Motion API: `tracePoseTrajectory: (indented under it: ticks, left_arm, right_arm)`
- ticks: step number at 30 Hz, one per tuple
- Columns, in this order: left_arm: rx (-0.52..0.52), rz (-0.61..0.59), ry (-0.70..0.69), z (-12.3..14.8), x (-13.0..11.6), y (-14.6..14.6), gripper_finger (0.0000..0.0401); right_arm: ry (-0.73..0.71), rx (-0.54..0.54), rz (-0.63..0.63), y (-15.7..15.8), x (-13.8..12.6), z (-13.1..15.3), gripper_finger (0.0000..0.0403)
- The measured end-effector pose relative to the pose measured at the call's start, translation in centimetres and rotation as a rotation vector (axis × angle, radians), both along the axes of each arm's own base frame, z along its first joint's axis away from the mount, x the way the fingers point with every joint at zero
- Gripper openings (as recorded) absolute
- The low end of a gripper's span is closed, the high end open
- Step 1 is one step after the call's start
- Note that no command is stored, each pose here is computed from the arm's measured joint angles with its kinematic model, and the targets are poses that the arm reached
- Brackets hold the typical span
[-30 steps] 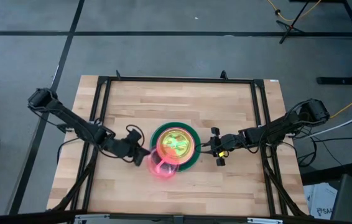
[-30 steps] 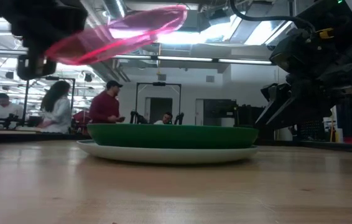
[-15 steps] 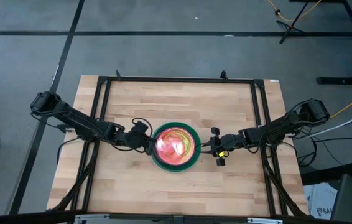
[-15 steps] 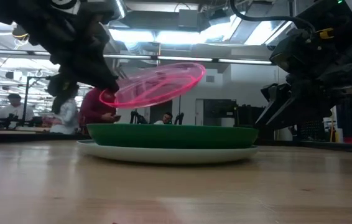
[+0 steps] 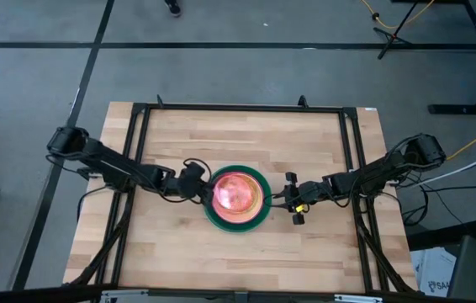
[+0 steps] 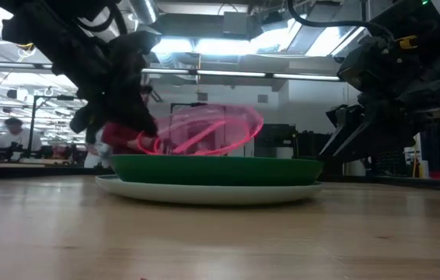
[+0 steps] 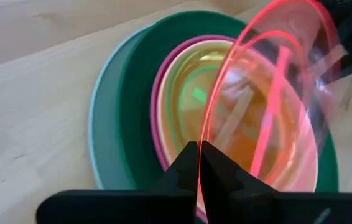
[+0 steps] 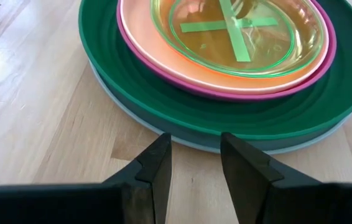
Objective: Stack plastic plates
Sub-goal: Stack the light pink plate on top of the light green plate, then return to Home Position
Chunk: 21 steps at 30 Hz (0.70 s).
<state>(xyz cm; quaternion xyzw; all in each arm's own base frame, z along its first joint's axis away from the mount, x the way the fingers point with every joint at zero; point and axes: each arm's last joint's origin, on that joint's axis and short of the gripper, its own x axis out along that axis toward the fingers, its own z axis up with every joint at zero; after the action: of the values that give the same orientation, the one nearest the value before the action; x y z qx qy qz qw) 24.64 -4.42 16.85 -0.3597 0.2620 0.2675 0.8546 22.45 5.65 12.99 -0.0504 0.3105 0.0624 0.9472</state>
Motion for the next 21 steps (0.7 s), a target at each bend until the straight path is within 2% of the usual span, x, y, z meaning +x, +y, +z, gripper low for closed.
tracePoseTrajectory:
  ticks: [9, 17, 21]
  left_arm:
    - [0.012, 0.010, -0.016, -0.57, 0.61, -0.09, 0.0007]
    - [0.032, 0.031, -0.012, -0.85, 0.77, 0.07, 0.0063]
    - [0.019, -0.009, 0.001, -0.86, 0.78, 0.12, 0.0089]
  right_arm:
    - [0.003, -0.001, 0.000, 0.00, -0.02, -0.02, 0.0131]
    - [0.003, 0.000, 0.000, 0.00, -0.02, -0.02, 0.0131]
    - [0.004, -0.001, 0.000, -0.01, -0.02, -0.03, 0.0131]
